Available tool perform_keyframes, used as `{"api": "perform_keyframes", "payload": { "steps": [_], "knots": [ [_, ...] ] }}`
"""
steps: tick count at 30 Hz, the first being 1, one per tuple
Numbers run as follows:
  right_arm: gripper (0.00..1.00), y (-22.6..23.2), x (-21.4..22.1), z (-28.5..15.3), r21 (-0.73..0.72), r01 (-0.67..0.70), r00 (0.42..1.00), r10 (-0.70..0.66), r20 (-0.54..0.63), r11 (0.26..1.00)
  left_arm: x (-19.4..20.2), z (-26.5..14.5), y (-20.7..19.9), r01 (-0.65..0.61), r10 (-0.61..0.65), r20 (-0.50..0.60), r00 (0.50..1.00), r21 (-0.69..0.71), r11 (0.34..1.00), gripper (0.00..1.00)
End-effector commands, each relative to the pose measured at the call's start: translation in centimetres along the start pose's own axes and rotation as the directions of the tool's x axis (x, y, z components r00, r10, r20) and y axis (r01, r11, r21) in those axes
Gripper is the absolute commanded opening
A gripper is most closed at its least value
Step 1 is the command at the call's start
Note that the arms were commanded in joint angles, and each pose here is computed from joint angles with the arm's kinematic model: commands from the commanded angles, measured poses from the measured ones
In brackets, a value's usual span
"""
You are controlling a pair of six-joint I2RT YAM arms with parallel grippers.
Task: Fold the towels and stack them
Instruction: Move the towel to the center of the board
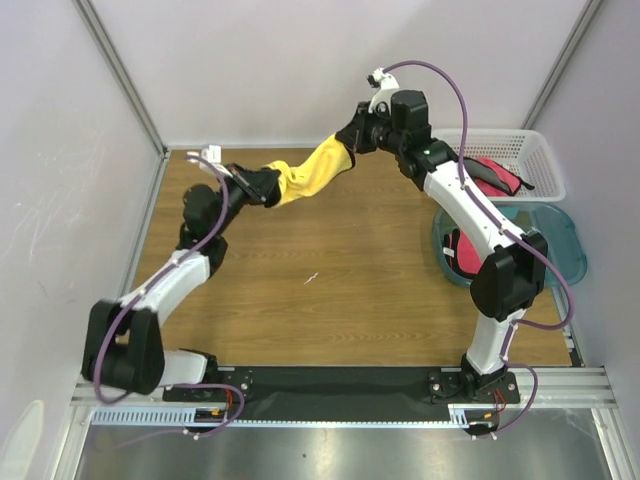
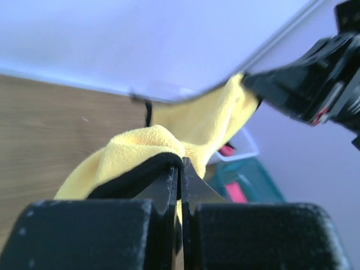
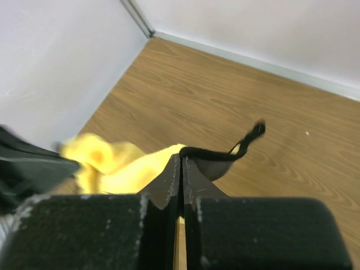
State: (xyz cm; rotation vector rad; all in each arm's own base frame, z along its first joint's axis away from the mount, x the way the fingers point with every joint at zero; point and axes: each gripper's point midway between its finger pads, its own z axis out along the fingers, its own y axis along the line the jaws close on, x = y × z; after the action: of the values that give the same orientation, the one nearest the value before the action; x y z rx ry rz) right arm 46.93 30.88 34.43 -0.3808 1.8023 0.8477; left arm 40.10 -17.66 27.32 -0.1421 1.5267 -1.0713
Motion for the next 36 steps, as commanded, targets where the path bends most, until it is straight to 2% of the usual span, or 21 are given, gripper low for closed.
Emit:
{"api": "perform_keyframes", "payload": {
  "steps": [1, 2, 4, 7, 10, 17, 21, 24, 28, 32, 36],
  "knots": [
    [0.00, -0.9, -1.5, -1.3, 0.052, 0.007, 0.999, -0.010, 0.046, 0.999, -0.2, -2.0, 2.8, -0.161, 0.123, -0.158, 0.980, -0.250, 0.955, 0.00],
    [0.00, -1.2, -1.1, -1.3, 0.060, -0.004, 0.999, 0.001, 0.036, 0.998, -1.3, -2.0, 2.0, -0.178, 0.141, -0.159, 0.977, -0.245, 0.953, 0.00],
    [0.00, -2.1, -0.5, -1.0, 0.074, -0.025, 1.000, 0.023, 0.019, 0.997, -1.1, -2.9, 1.8, -0.185, 0.129, -0.212, 0.969, -0.267, 0.946, 0.00],
    [0.00, -3.5, 0.7, -0.8, 0.120, -0.064, 0.998, 0.065, 0.000, 0.991, -1.5, -3.5, 1.0, -0.187, 0.125, -0.230, 0.965, -0.270, 0.944, 0.00],
    [0.00, -4.6, 2.5, -0.5, 0.150, -0.110, 0.993, 0.116, -0.034, 0.983, 0.0, -5.1, 2.3, -0.173, 0.072, -0.287, 0.955, -0.346, 0.922, 0.00],
    [0.00, -6.2, 9.5, 0.1, 0.197, -0.215, 0.957, 0.246, -0.153, 0.957, 6.5, -9.6, 6.4, -0.121, -0.098, -0.406, 0.909, -0.481, 0.868, 0.00],
    [0.00, -6.6, 14.0, -0.5, 0.242, -0.238, 0.927, 0.295, -0.233, 0.941, 8.0, -11.2, 6.9, -0.115, -0.141, -0.435, 0.889, -0.511, 0.852, 0.00],
    [0.00, -6.3, 15.2, -1.2, 0.253, -0.238, 0.913, 0.305, -0.272, 0.938, 7.9, -11.6, 7.1, -0.141, -0.130, -0.451, 0.883, -0.519, 0.843, 0.00],
    [0.00, -5.2, 13.0, -1.0, 0.209, -0.240, 0.927, 0.288, -0.242, 0.948, 5.0, -9.7, 7.3, -0.191, -0.058, -0.430, 0.901, -0.513, 0.837, 0.00],
    [0.00, -3.8, 8.8, -0.6, 0.142, -0.189, 0.965, 0.211, -0.158, 0.972, -1.3, -5.3, 3.9, -0.222, 0.091, -0.323, 0.942, -0.399, 0.890, 0.00],
    [0.00, -3.6, 6.6, -0.9, 0.150, -0.141, 0.984, 0.155, -0.084, 0.978, -3.9, -3.7, 3.2, -0.285, 0.184, -0.285, 0.941, -0.372, 0.883, 0.01]
  ]
}}
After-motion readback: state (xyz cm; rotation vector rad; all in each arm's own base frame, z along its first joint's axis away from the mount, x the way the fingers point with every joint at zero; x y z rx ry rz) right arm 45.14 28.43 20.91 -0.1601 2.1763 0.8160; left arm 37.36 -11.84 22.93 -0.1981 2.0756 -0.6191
